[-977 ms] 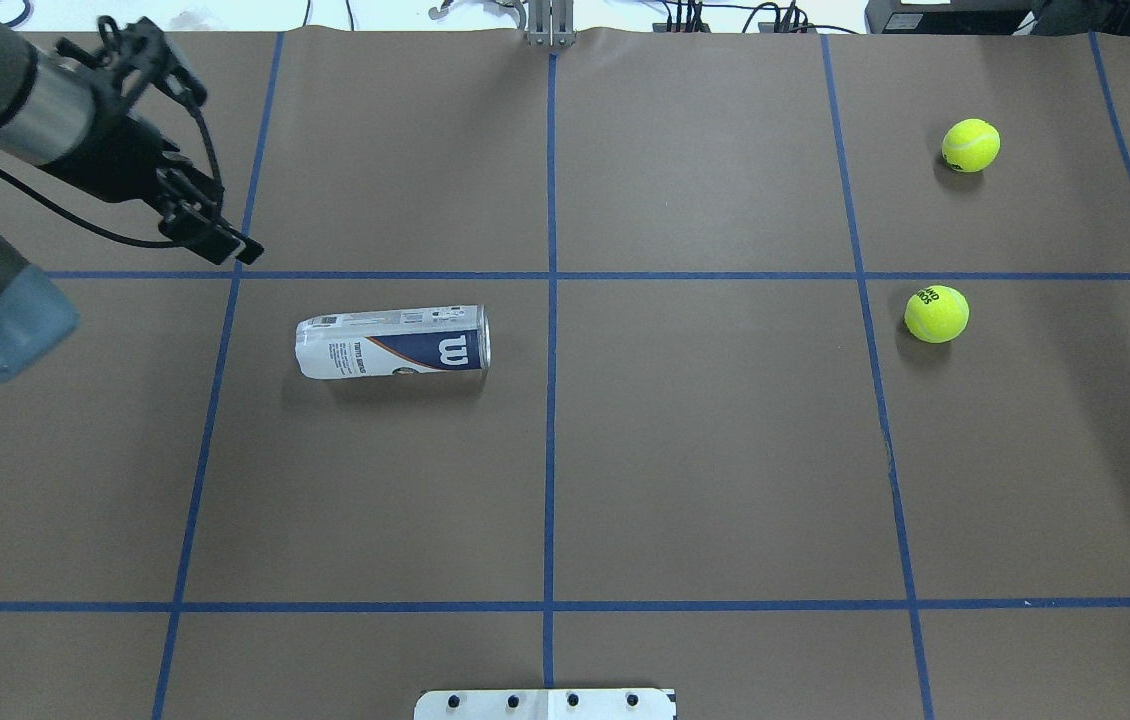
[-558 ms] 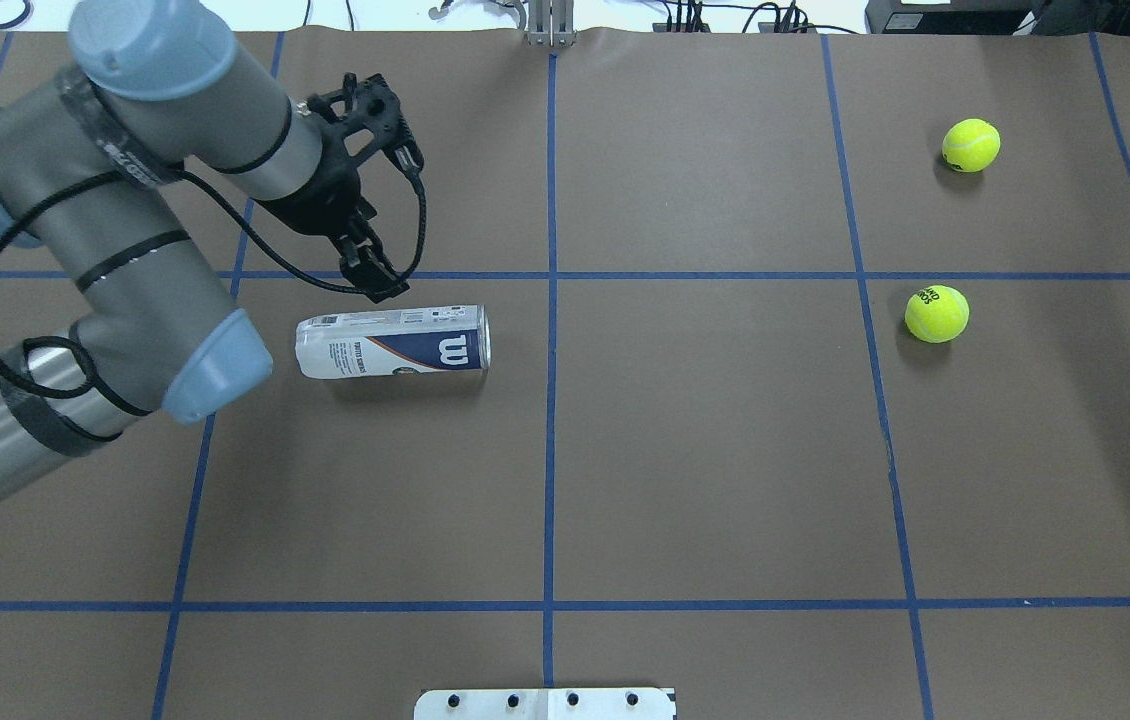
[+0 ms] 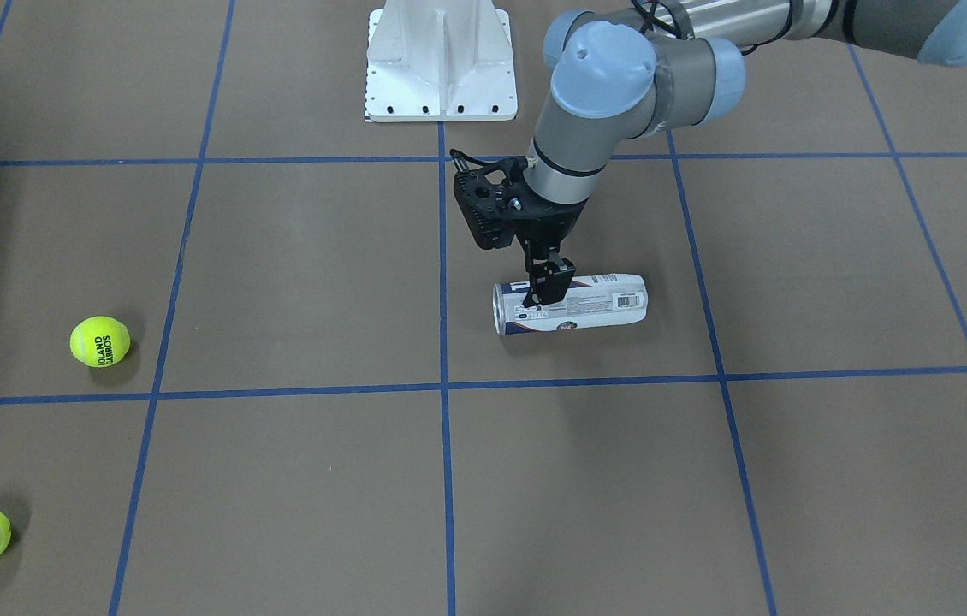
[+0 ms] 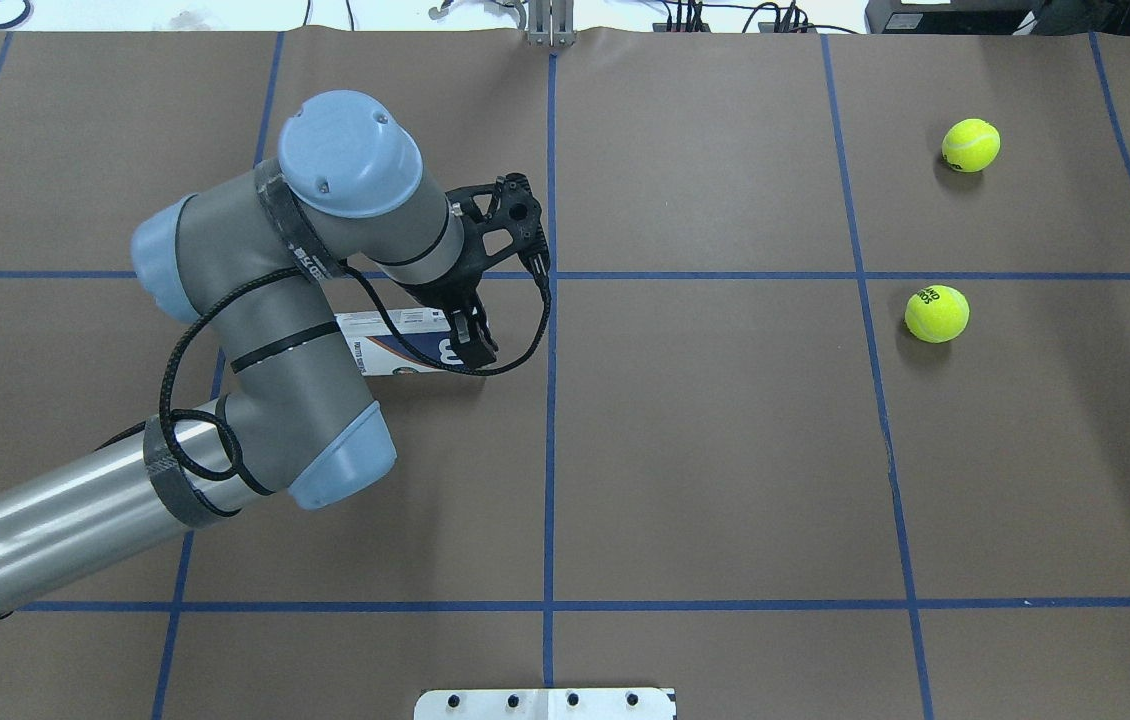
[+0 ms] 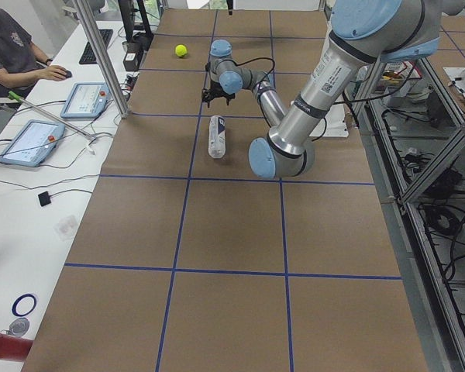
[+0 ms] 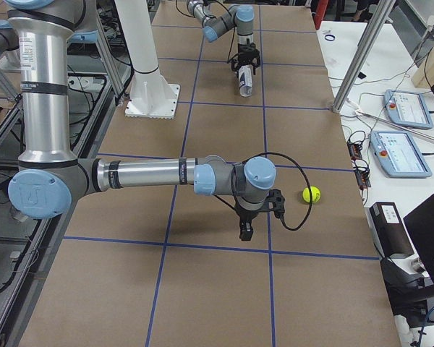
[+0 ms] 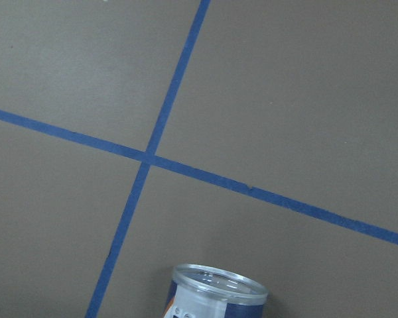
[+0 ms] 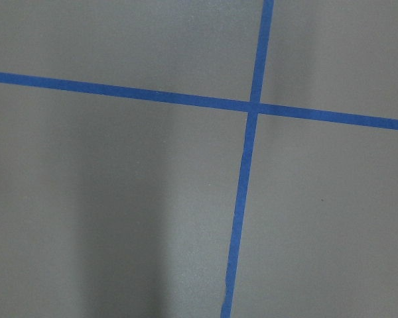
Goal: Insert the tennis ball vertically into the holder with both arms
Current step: 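Move the left gripper over the clear Wilson can and lower onto it, then close the left gripper on the can's open end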
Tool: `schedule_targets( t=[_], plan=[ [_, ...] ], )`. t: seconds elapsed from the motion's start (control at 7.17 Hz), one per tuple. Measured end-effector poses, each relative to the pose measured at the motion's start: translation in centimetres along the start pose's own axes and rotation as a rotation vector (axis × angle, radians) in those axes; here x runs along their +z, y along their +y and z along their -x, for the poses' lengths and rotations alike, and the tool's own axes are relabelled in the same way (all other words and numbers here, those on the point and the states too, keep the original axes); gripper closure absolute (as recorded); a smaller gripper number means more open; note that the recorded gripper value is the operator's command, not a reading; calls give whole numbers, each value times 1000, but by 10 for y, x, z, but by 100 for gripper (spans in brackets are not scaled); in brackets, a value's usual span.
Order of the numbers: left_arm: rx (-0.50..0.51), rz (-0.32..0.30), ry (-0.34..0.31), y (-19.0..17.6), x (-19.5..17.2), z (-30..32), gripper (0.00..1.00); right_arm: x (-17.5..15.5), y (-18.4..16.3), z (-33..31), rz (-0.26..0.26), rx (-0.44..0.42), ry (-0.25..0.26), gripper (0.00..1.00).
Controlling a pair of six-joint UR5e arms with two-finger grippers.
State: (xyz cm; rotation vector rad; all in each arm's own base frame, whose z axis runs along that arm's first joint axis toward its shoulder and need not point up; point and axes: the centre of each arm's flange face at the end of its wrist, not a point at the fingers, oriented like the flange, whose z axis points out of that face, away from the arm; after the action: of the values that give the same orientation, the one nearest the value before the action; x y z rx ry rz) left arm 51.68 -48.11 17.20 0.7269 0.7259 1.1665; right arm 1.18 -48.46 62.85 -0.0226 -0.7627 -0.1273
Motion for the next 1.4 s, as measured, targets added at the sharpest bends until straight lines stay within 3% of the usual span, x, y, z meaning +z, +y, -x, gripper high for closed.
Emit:
schedule_targets(
  t=[0.28,0.7,1.4],
  plan=[
    [74,43,-47,-8,22,-3,0,0,1,0,1,0,-9,1],
    [231,152,-37,-19,33,1,0,1,1,1,1,1,-12,1],
    [252,200,-19,-14,52,6,0,2,1,-1,3,2,-8,1]
  ],
)
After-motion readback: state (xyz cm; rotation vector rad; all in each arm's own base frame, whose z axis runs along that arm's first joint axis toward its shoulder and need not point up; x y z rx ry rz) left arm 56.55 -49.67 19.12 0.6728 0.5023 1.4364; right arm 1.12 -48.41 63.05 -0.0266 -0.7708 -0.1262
